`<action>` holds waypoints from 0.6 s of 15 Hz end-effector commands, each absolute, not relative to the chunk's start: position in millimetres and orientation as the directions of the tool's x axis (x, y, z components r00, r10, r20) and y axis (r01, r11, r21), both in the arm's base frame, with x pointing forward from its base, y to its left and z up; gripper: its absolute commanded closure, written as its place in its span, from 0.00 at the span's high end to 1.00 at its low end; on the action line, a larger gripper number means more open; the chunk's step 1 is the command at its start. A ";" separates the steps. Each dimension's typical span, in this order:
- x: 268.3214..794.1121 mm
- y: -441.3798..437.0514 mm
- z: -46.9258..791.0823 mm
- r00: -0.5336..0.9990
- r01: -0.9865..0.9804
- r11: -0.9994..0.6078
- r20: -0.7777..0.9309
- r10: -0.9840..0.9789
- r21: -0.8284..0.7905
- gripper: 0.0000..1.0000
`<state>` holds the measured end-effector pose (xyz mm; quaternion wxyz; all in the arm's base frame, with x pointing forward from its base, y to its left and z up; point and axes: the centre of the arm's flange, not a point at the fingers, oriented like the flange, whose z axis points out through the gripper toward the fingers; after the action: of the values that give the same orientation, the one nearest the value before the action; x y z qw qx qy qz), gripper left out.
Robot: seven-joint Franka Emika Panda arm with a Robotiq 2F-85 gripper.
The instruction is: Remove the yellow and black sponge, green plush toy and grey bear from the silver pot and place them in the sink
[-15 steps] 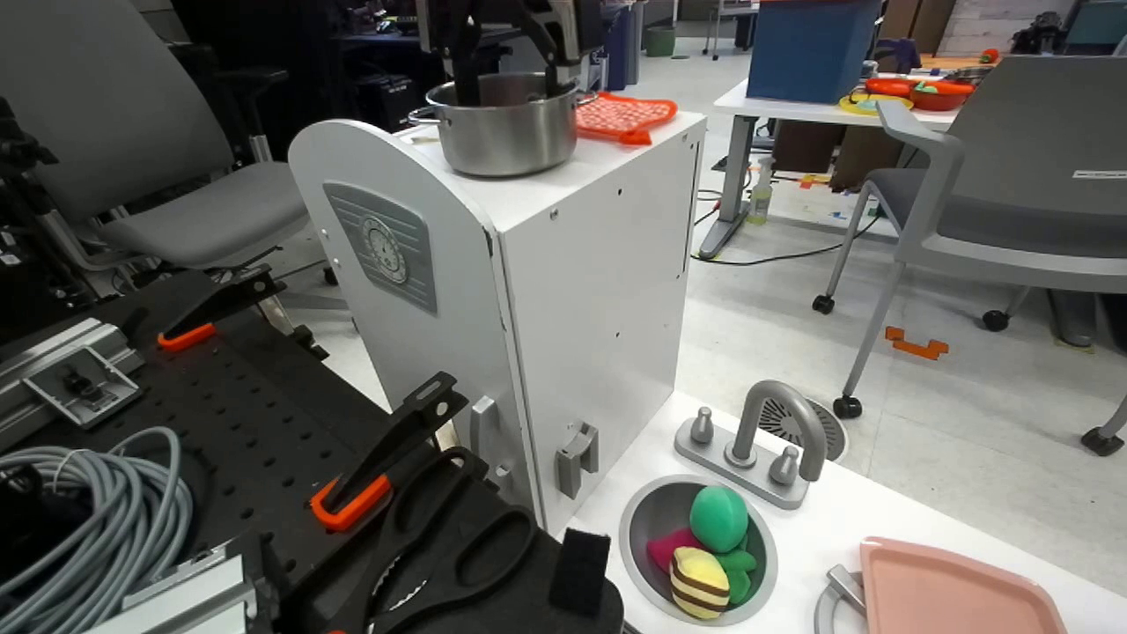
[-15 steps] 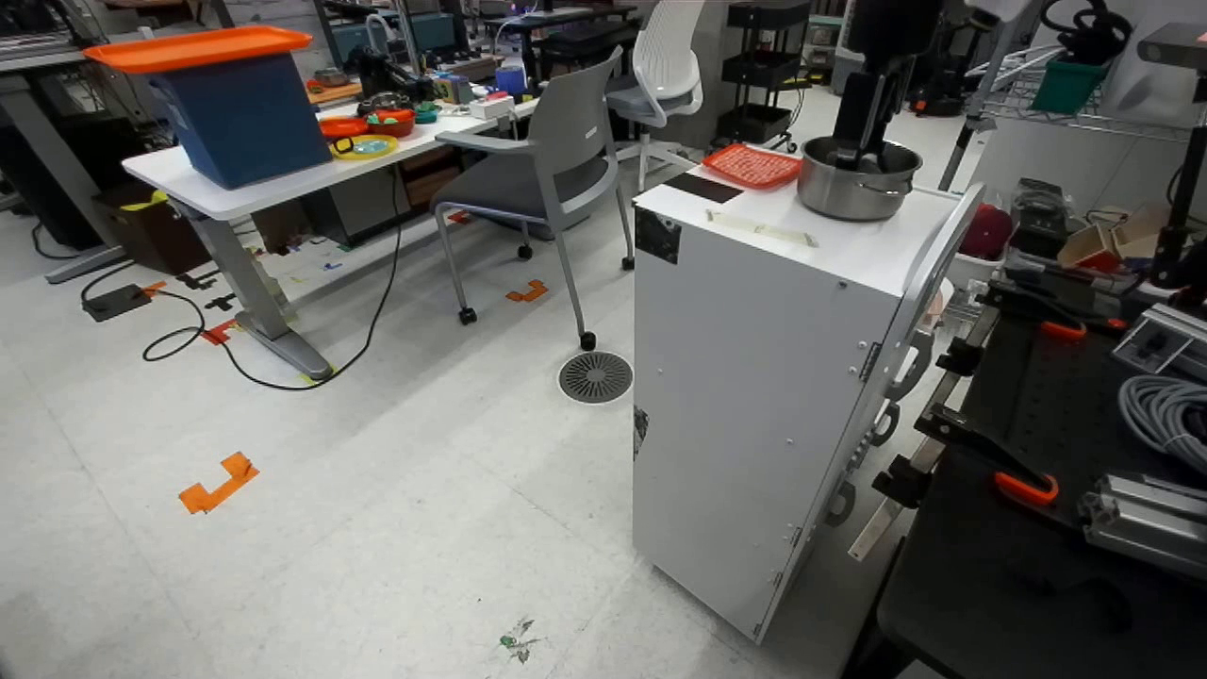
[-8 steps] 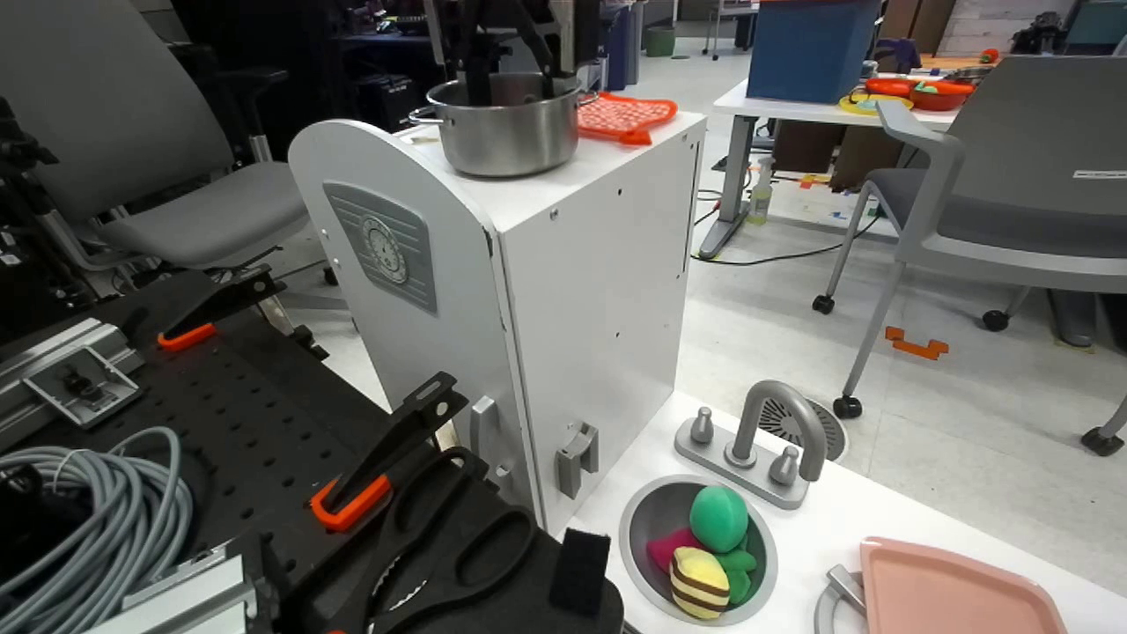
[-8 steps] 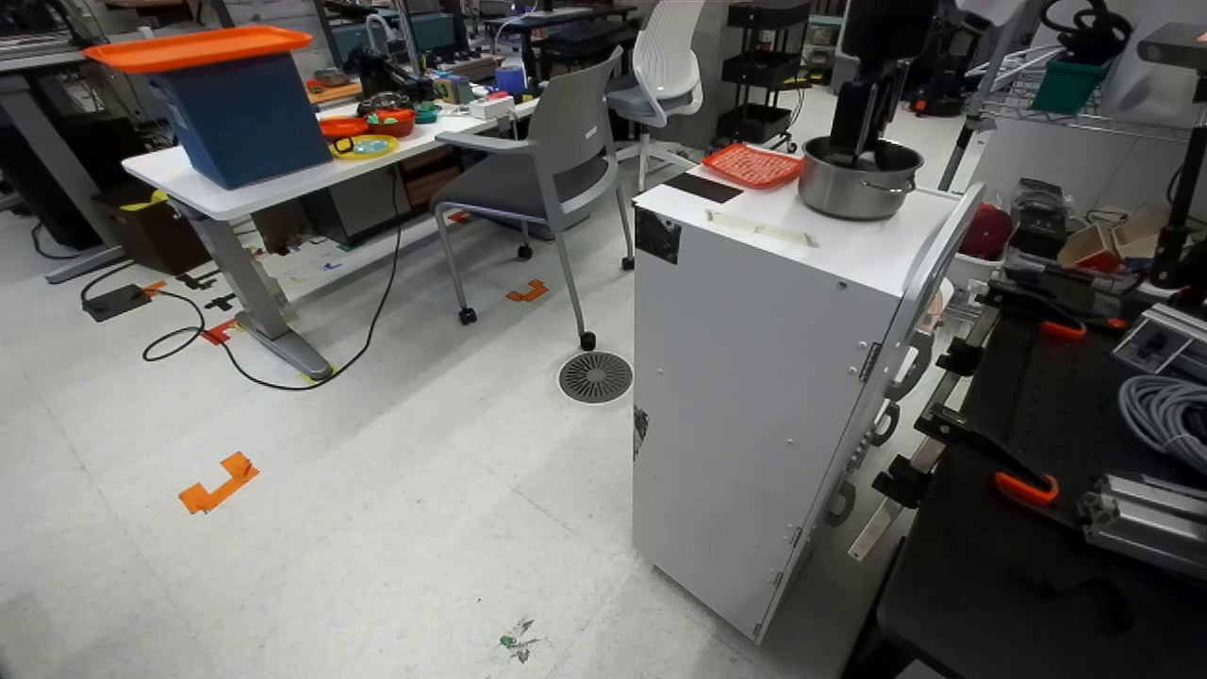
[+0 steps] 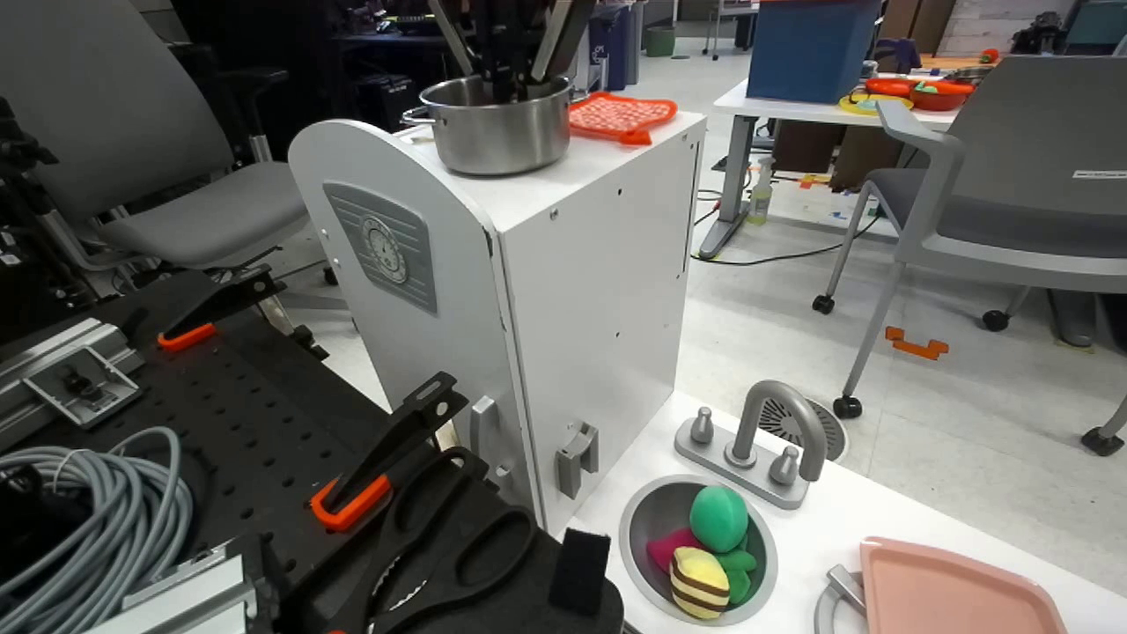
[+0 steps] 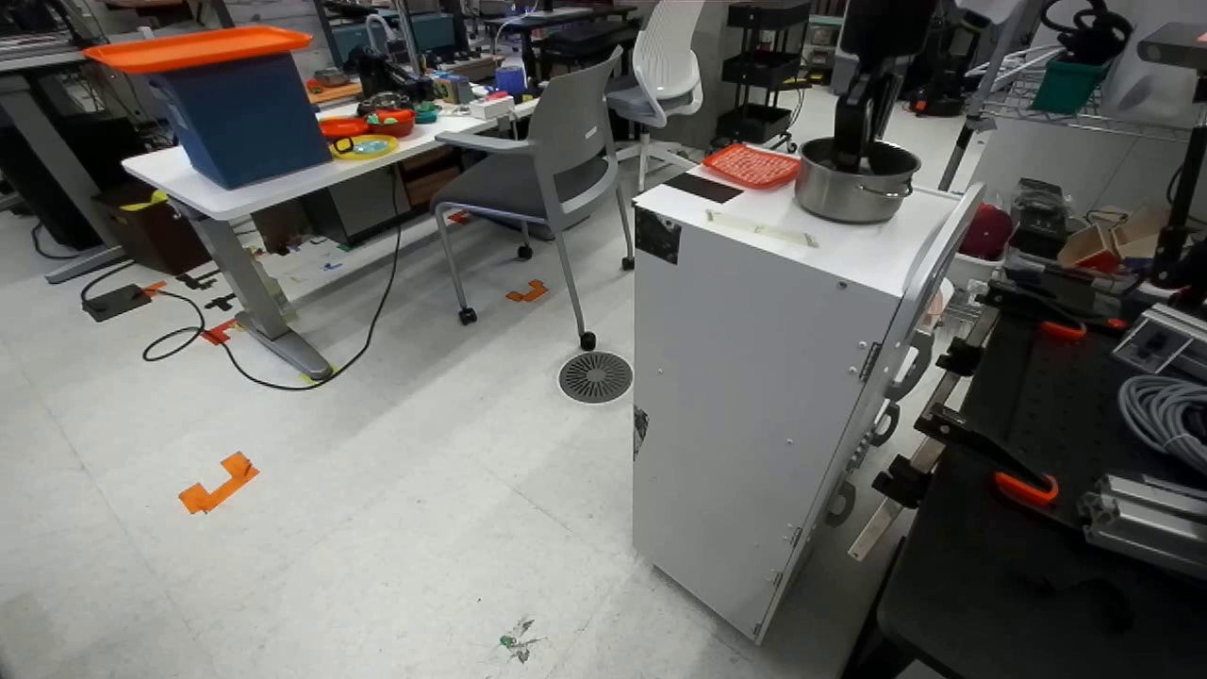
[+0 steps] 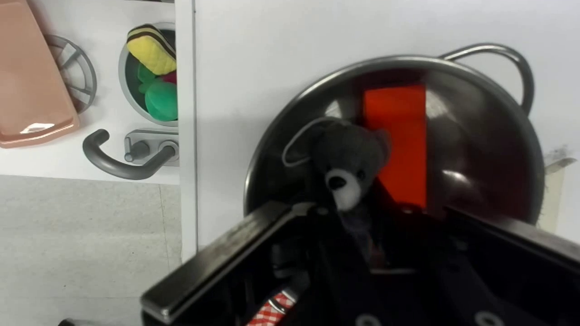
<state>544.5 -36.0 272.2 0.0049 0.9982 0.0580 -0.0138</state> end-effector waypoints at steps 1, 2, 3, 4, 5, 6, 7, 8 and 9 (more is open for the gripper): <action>548.4 -36.8 276.9 0.991 0.133 -0.991 -0.030 0.132 0.016 0.00; 548.3 -36.7 277.4 0.991 0.133 -0.991 -0.028 0.133 0.017 0.01; 548.2 -36.8 278.1 0.991 0.133 -0.991 -0.027 0.132 0.019 0.01; 548.1 -37.1 279.1 0.991 0.129 -0.991 -0.026 0.129 0.022 0.00; 548.0 -37.4 280.2 0.992 0.124 -0.992 -0.023 0.124 0.027 0.02; 547.6 -37.3 282.1 0.992 0.125 -0.992 -0.019 0.125 0.027 0.02; 547.2 -37.0 283.8 0.992 0.127 -0.992 -0.016 0.126 0.028 0.02; 546.2 -36.3 287.2 0.991 0.130 -0.991 -0.010 0.130 0.028 0.02; 545.6 -35.8 290.4 0.991 0.133 -0.991 -0.004 0.133 0.030 0.02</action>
<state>545.7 -36.0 275.8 0.0064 0.9982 0.0594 -0.0103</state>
